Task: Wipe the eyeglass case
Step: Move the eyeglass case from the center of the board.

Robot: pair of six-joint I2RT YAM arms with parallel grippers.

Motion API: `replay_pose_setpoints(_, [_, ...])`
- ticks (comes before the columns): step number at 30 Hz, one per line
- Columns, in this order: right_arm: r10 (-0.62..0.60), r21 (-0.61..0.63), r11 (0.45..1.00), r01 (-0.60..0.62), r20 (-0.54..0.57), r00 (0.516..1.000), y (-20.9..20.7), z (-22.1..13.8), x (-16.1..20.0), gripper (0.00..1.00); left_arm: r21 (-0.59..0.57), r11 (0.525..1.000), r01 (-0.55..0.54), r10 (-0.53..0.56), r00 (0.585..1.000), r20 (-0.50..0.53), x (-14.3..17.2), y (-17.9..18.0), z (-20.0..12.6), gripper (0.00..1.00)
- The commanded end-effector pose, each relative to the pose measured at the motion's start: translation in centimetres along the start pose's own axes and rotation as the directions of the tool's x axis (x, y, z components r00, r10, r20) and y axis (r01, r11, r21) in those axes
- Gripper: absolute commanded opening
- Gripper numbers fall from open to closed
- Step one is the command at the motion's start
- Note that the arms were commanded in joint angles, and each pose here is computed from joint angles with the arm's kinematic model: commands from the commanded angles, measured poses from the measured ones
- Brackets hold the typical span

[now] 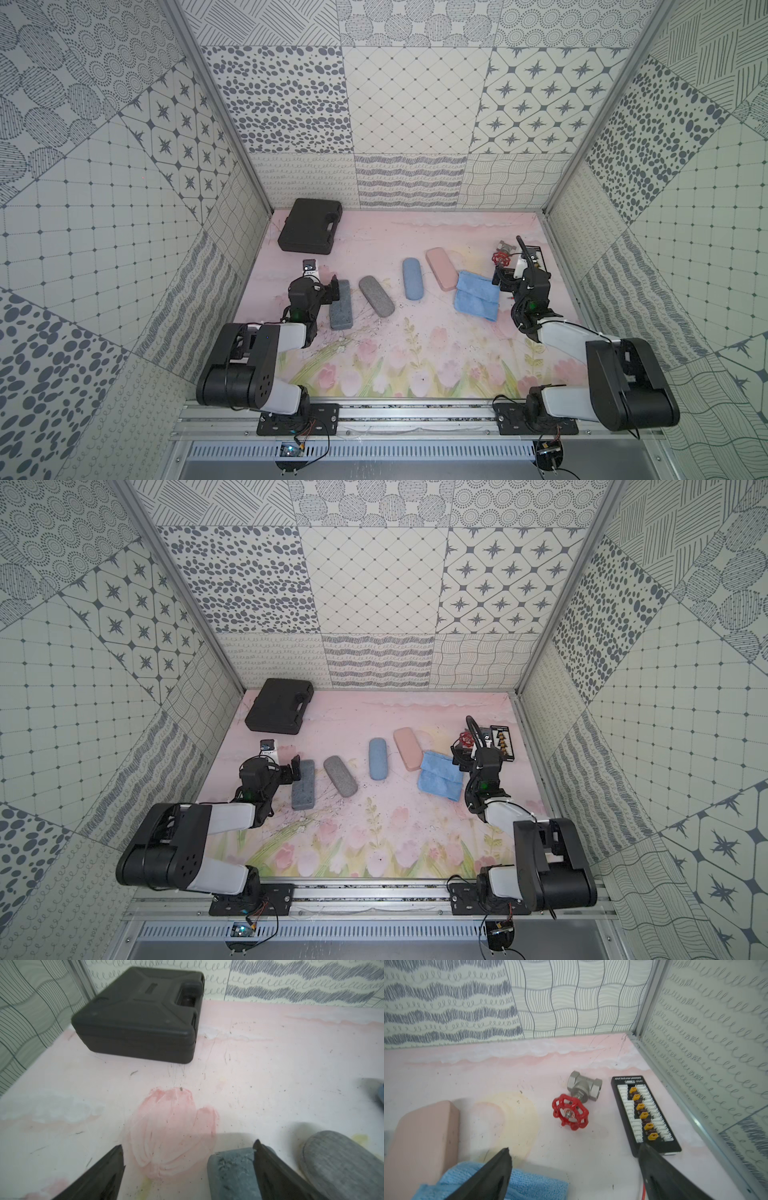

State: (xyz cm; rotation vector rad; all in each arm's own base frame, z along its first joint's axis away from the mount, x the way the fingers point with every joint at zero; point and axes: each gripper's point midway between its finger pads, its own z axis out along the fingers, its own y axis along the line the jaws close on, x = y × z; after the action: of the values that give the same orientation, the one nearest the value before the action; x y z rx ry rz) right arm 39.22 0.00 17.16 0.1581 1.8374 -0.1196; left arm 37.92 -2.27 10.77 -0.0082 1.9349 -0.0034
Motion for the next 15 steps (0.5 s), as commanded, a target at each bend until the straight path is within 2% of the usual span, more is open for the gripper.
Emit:
replay_pose_setpoints(1, [0.024, 0.133, 0.991, -0.019, -0.035, 0.999, -0.5, -1.9, -2.8, 0.99, -0.117, 0.993, 0.009, -0.01, 1.0, -0.009, -3.8, 0.6, -2.9, 1.0])
replay_pose_setpoints(3, [0.01, 0.134, 0.991, 0.003, -0.096, 0.995, 0.5, -2.9, -3.5, 0.99, -0.106, 0.994, 0.04, -0.044, 0.999, -0.029, -5.3, 0.3, -4.4, 1.0])
replay_pose_setpoints(4, [0.024, 0.086, 0.996, -0.011, -0.151, 0.988, 1.5, -3.4, -3.6, 0.99, -0.111, 0.991, 0.077, -0.082, 0.996, -0.039, -6.1, 0.4, -5.2, 0.99])
replay_pose_setpoints(6, [0.065, -0.045, 0.996, -0.077, -0.218, 0.974, 3.7, -4.2, -4.0, 0.99, -0.135, 0.981, 0.14, -0.149, 0.986, -0.067, -7.0, 0.7, -6.4, 1.0])
replay_pose_setpoints(7, [0.167, -0.054, 0.982, -0.183, -0.224, 0.96, 4.0, -4.3, -3.9, 0.99, -0.126, 0.979, 0.162, -0.173, 0.982, -0.081, -7.5, 0.6, -6.9, 1.0])
replay_pose_setpoints(8, [0.267, -0.095, 0.95, -0.298, -0.255, 0.93, 4.8, -4.2, -3.5, 0.99, -0.1, 0.979, 0.178, -0.188, 0.978, -0.093, -7.9, 0.1, -7.3, 1.0])
replay_pose_setpoints(9, [0.309, -0.23, 0.894, -0.385, -0.305, 0.901, 6.4, -4.3, -3.5, 0.99, -0.051, 0.981, 0.188, -0.193, 0.974, -0.122, -8.1, -0.8, -7.6, 1.0])
replay_pose_setpoints(10, [0.342, -0.297, 0.844, -0.446, -0.34, 0.876, 7.4, -4.3, -3.7, 0.99, 0.011, 0.98, 0.2, -0.196, 0.97, -0.144, -8.6, -2.0, -7.8, 1.0])
replay_pose_setpoints(12, [0.358, -0.258, 0.831, -0.493, -0.43, 0.829, 7.9, -3.8, -2.6, 0.94, 0.111, 0.959, 0.262, -0.239, 0.953, -0.188, -9.1, -3.8, -7.8, 1.0])
replay_pose_setpoints(15, [0.278, -0.221, 0.852, -0.475, -0.578, 0.767, 9.5, -3.2, -0.5, 0.99, 0.229, 0.909, 0.348, -0.296, 0.926, -0.234, -9.9, -5.8, -7.8, 1.0])
